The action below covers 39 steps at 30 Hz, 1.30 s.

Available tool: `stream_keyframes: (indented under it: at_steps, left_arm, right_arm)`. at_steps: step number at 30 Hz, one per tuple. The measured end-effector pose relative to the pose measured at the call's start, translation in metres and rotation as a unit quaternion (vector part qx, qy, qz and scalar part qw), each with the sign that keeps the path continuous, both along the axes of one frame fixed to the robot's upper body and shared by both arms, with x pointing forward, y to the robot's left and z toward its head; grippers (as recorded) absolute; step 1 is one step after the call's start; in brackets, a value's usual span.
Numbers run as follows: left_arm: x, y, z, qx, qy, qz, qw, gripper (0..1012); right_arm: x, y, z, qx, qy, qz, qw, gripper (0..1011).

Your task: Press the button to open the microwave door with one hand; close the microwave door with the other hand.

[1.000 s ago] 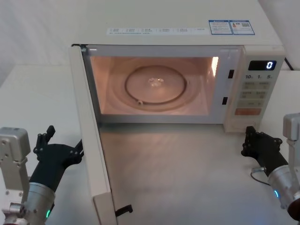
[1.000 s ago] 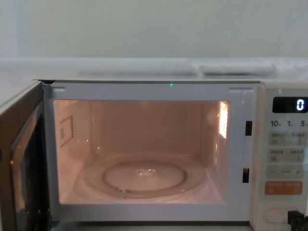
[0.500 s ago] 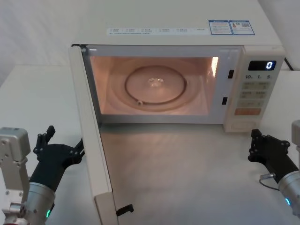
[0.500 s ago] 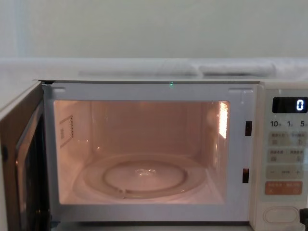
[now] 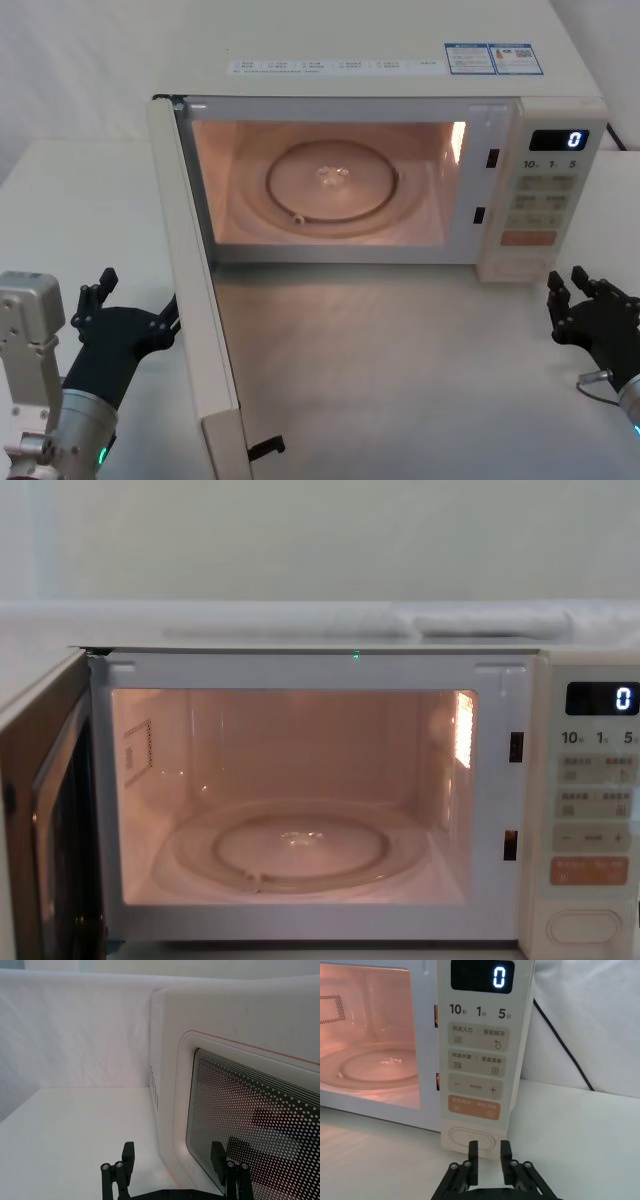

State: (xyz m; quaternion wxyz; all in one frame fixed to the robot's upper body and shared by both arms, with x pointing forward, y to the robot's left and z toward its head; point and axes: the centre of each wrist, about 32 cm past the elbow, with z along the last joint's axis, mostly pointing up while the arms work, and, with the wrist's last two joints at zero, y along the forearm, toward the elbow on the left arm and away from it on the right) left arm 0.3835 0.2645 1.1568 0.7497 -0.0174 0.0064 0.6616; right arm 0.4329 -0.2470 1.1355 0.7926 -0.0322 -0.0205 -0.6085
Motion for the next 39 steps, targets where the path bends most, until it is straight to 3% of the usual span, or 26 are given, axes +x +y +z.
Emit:
stream_keyframes:
  at_steps: [17, 24, 39]
  left_arm:
    - [0.0, 0.0, 0.0, 0.0, 0.0, 0.0, 1.0, 1001]
    - [0.0, 0.0, 0.0, 0.0, 0.0, 0.0, 1.0, 1001]
    - [0.0, 0.0, 0.0, 0.0, 0.0, 0.0, 1.0, 1001]
  right_arm:
    - [-0.0046, -0.0084, -0.005, -0.003, -0.001, -0.006, 1.0, 797]
    - [-0.0057, -0.0104, -0.0067, -0.004, 0.0, -0.009, 1.0, 983]
    - [-0.0054, -0.01, -0.0069, -0.003, 0.0, -0.01, 0.9999, 1002]
